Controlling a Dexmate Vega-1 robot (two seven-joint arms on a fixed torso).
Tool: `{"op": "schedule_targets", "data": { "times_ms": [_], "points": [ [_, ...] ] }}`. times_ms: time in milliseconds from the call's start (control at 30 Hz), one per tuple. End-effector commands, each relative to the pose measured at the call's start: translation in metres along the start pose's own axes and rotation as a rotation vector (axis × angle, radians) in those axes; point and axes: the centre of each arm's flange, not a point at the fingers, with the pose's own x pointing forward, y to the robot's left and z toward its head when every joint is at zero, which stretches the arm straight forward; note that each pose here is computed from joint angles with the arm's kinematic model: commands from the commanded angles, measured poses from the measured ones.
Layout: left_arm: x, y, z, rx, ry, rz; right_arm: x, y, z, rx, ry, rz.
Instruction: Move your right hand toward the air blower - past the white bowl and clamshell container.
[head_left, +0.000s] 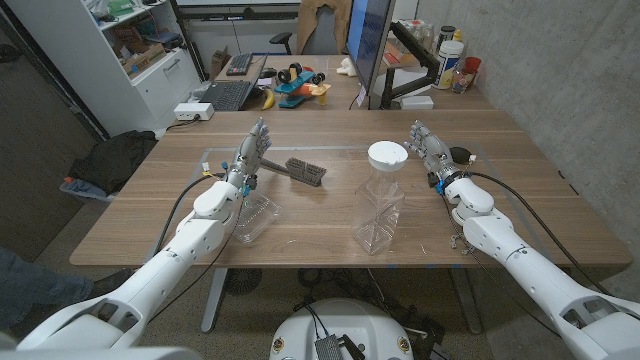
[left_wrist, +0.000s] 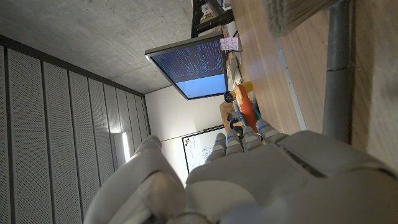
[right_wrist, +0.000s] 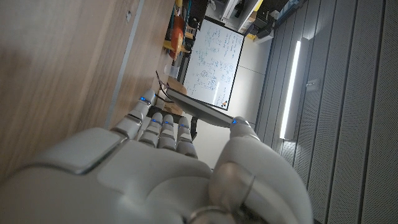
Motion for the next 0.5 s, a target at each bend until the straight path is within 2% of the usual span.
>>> {"op": "schedule_targets", "data": {
  "times_ms": [33, 500],
  "points": [
    [-0.0001, 0.0028, 0.0040, 0.007, -0.011, 0.008, 0.0042, 0.0035, 0.0002, -0.002, 0.004, 0.005],
    [-0.0003, 0.0003, 0.0041, 0.000, -0.014, 0.007, 0.0024, 0.0026, 0.0001, -0.003, 0.000, 0.005]
  ]
}}
